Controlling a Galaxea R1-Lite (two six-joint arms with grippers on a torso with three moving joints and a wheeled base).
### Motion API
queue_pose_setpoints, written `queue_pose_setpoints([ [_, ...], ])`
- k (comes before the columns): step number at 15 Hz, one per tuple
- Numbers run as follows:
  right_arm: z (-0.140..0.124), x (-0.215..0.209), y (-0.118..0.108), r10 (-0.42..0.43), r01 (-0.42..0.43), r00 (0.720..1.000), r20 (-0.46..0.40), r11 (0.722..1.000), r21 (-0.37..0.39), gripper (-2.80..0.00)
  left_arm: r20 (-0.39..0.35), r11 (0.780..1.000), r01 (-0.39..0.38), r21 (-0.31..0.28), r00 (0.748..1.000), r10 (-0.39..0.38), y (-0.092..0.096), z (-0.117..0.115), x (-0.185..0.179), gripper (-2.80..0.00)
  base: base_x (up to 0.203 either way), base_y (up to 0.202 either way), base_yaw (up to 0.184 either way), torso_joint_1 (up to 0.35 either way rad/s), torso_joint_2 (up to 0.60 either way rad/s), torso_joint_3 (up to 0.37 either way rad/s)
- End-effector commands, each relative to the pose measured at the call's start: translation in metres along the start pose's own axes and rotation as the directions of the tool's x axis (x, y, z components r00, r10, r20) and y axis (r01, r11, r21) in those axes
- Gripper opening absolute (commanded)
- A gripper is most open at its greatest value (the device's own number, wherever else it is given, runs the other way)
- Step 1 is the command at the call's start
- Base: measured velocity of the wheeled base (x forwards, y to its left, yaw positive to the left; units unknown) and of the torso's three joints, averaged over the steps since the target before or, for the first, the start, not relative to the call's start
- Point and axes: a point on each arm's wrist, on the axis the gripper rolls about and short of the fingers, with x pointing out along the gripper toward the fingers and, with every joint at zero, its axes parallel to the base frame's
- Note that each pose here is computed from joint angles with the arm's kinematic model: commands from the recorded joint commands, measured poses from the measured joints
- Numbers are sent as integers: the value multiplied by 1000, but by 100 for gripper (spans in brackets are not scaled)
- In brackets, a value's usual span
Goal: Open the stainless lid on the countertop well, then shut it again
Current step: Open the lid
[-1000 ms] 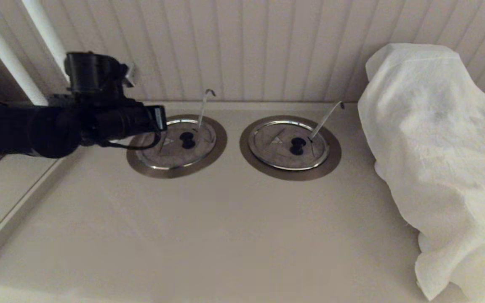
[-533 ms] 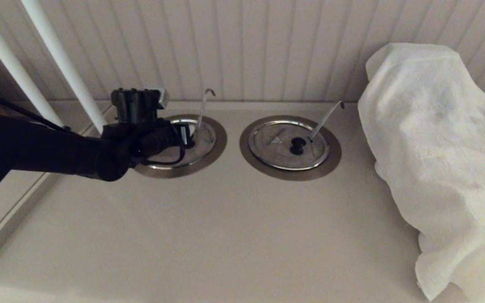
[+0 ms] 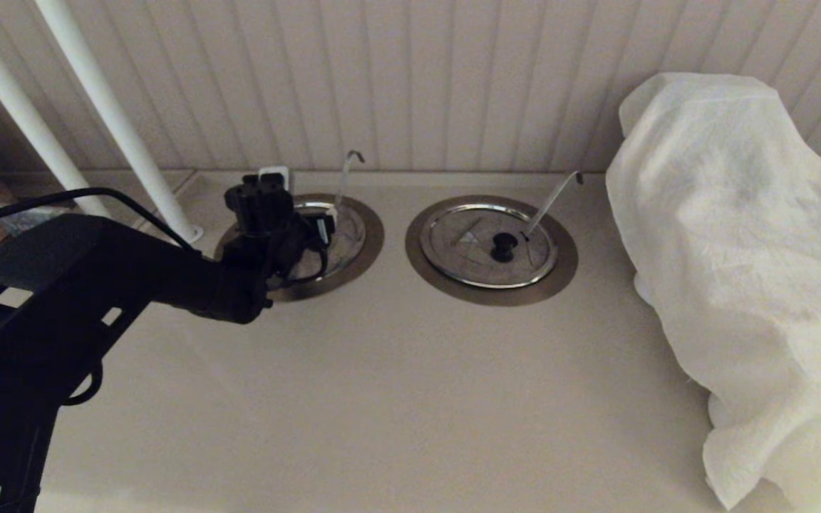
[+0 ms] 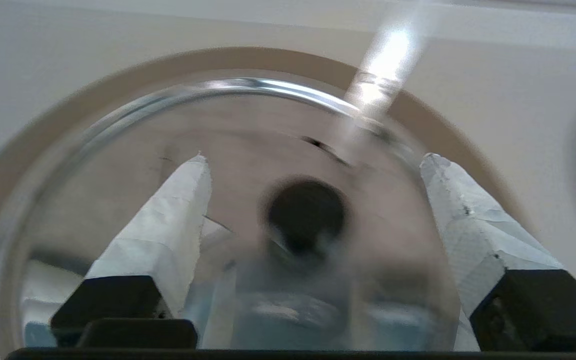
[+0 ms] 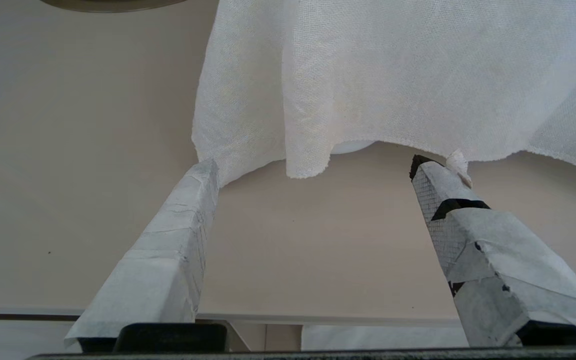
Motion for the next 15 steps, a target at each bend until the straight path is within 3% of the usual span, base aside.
queue_pose_setpoints([
  [1,0,0,0,0,0,1000,0,1000,0,0,-3,998,-59,0,998,59,-1,-16,12,0,0,0,0,0,0,0],
  [7,0,0,0,0,0,1000,0,1000,0,0,-6,998,-61,2,998,61,3,-15,5,0,0,0,0,0,0,0],
  [15,0,0,0,0,0,1000,0,1000,0,0,-45,998,-61,17,997,62,6,-32,8,0,0,0,0,0,0,0],
])
